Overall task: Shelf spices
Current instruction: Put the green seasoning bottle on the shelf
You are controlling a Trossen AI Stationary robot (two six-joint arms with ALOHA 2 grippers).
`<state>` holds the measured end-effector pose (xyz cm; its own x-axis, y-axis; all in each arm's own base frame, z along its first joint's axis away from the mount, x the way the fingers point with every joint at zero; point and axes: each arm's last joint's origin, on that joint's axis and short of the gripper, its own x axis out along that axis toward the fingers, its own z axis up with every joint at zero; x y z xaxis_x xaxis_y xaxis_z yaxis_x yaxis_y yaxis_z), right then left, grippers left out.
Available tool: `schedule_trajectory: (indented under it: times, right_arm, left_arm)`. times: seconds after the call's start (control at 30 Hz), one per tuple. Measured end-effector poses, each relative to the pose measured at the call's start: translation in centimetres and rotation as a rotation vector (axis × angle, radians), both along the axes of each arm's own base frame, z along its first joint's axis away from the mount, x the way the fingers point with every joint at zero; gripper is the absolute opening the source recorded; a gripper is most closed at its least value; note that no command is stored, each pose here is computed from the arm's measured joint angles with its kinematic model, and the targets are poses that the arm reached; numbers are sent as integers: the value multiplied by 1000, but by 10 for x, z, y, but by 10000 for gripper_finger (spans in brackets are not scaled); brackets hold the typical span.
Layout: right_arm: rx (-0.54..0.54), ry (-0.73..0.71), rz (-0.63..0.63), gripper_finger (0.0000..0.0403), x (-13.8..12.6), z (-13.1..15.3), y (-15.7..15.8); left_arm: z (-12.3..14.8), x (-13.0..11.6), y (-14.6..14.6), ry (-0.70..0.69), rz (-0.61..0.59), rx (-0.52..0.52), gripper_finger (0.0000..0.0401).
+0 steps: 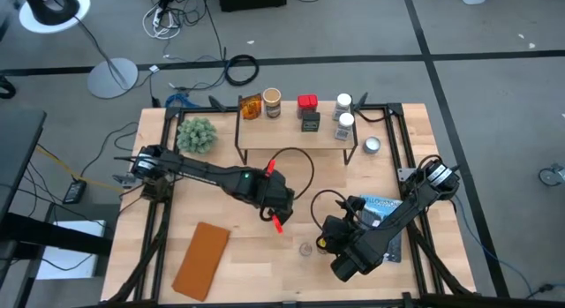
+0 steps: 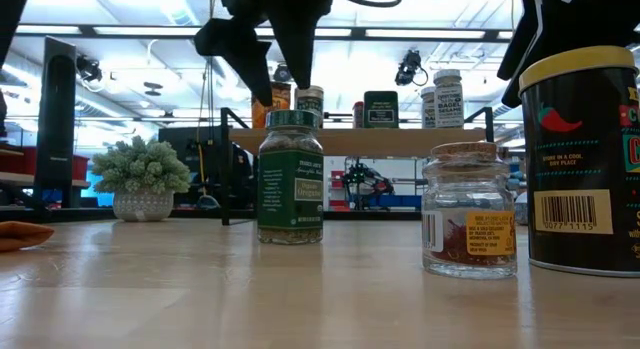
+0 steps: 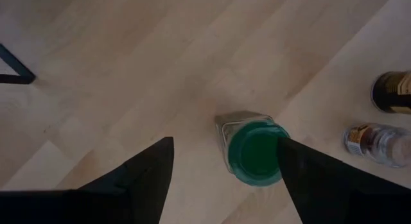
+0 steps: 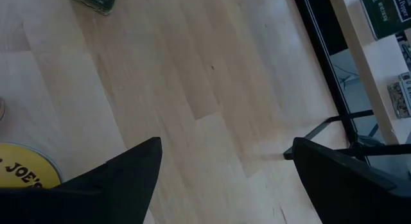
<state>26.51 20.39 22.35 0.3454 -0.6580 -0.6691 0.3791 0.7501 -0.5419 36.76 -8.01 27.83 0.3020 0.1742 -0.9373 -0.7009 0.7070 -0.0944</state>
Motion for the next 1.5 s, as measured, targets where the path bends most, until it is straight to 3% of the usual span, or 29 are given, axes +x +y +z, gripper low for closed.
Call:
schedule_trajectory:
  times: [0.33,0.83,1.13,1.5]
  right_arm:
    - [6,-7,0,346,1,0,1]
    - [27,8,-6,346,0,-1,1]
    - [31,3,-6,346,1,-1,1]
    - [38,8,-8,346,1,-1,2]
  left_arm:
    - [3,9,-3,-76,-139,39,279]
    - [5,15,-5,-140,-133,12,367]
    - [5,13,-5,-131,-94,-19,370]
    - [-28,9,-6,-29,-28,-84,370]
